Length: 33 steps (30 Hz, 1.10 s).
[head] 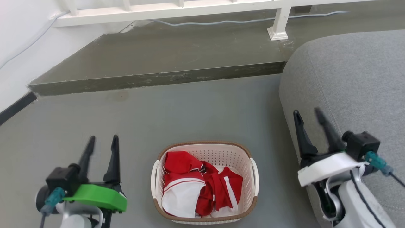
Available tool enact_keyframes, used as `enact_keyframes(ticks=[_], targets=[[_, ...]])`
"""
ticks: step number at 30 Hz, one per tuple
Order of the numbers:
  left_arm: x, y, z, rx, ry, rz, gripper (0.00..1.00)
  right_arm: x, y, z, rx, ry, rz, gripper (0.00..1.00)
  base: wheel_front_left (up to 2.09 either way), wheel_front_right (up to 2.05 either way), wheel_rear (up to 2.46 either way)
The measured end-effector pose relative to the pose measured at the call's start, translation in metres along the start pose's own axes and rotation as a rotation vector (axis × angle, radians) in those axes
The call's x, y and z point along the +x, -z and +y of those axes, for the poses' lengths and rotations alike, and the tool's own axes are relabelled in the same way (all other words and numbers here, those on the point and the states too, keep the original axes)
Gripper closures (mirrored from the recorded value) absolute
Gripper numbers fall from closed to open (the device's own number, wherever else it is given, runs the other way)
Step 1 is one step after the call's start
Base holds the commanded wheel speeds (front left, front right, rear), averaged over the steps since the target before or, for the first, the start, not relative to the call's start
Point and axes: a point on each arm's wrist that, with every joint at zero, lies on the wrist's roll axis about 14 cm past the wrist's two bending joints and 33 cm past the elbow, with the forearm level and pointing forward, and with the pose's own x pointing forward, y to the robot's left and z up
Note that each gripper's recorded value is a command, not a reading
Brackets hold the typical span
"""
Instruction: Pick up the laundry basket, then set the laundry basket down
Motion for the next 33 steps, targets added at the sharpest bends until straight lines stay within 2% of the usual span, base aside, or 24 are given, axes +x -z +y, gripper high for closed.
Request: enact_keyframes(ticks=[6, 33], targets=[[-0.008, 0.017, 0.003, -0.020, -0.020, 0.053, 1.00, -0.013, 0.022, -0.001, 0.027, 0.021, 0.066, 1.00, 0.00, 0.00, 0.00], [-0.014, 0.022, 0.028, -0.366, -0.155, 0.089, 1.00, -0.013, 0.020, -0.025, 0.398, 0.147, 0.074, 1.00, 0.00, 0.00, 0.00]])
